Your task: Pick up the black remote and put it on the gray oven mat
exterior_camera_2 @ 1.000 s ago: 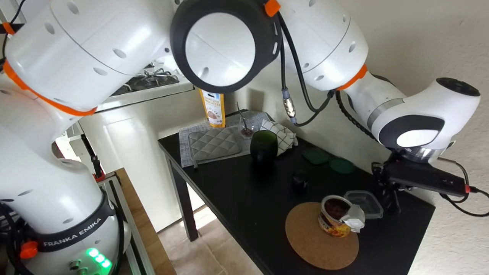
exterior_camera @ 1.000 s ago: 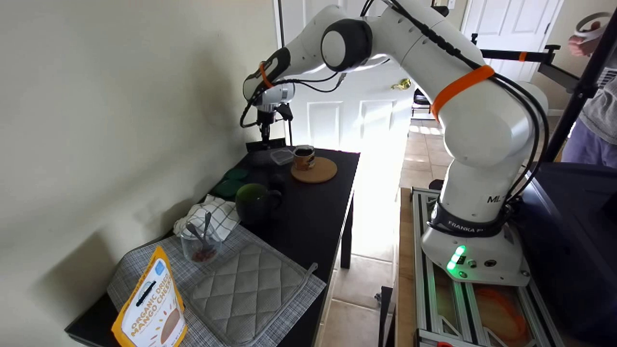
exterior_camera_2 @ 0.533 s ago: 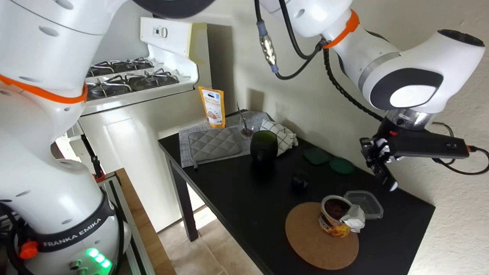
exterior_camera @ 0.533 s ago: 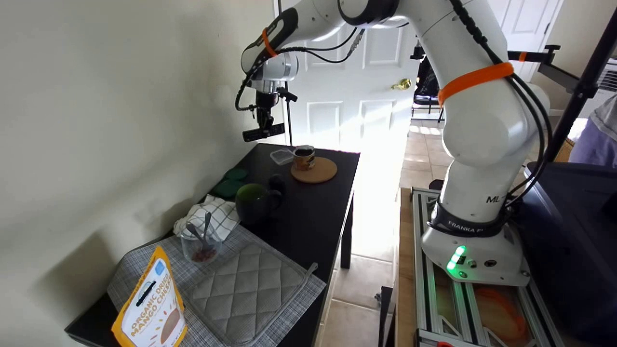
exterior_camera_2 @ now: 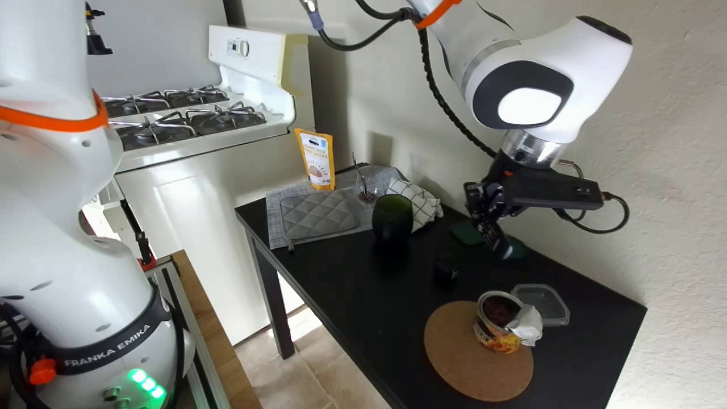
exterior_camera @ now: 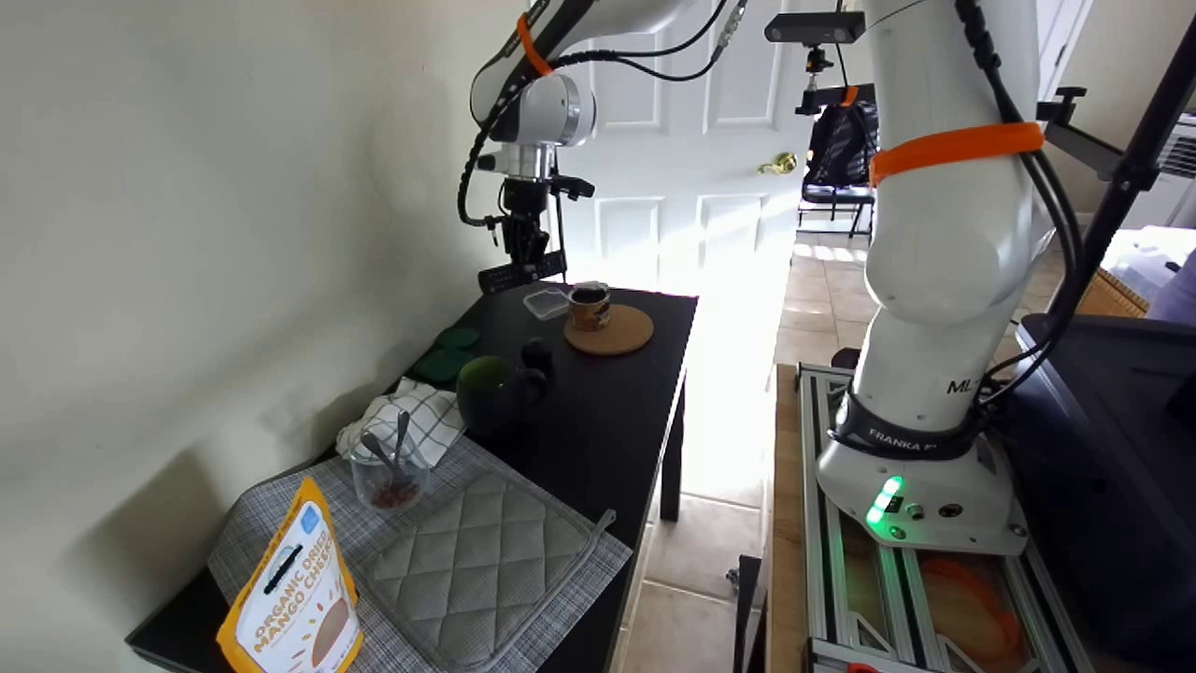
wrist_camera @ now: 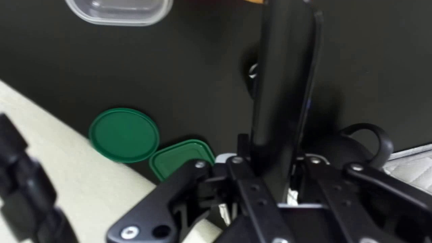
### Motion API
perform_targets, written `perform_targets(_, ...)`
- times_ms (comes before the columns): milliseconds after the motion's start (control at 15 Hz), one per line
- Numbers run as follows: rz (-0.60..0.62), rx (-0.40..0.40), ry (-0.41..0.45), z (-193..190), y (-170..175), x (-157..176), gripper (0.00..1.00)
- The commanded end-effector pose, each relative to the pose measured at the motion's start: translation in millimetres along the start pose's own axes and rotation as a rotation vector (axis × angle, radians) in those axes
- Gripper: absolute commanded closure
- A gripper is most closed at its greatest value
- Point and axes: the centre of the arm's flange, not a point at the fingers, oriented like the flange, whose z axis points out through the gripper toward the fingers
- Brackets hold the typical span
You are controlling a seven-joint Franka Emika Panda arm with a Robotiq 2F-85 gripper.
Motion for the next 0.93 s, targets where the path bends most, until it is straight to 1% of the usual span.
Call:
perform_targets(0,-0.021,0.019,0.002,-2.9,-90.3,7.2,0.93)
perform_targets(67,-0.027,0.017,0.003,-5.4,-106.7,8.0,0.93)
perform_targets(200,0.012,-0.012,0.026,-13.7,-135.2,-2.7,0.93)
perform_targets(267,0.059,-0.042,0.051,-19.5,-139.7,-20.5,0.93)
perform_targets(333,0.019,0.014,0.02,-4.1,-91.2,7.0,0.73)
perform_targets(533,0.062,-0.017,0.039,-16.6,-115.7,-16.0,0.73)
perform_targets(600,0.065,-0.019,0.04,-18.3,-118.4,-18.0,0.93)
perform_targets(733,-0.038,-0.021,0.006,-6.7,-149.0,-2.8,0.93)
perform_targets(867,-0.163,0.003,0.002,7.3,-181.2,13.3,0.93)
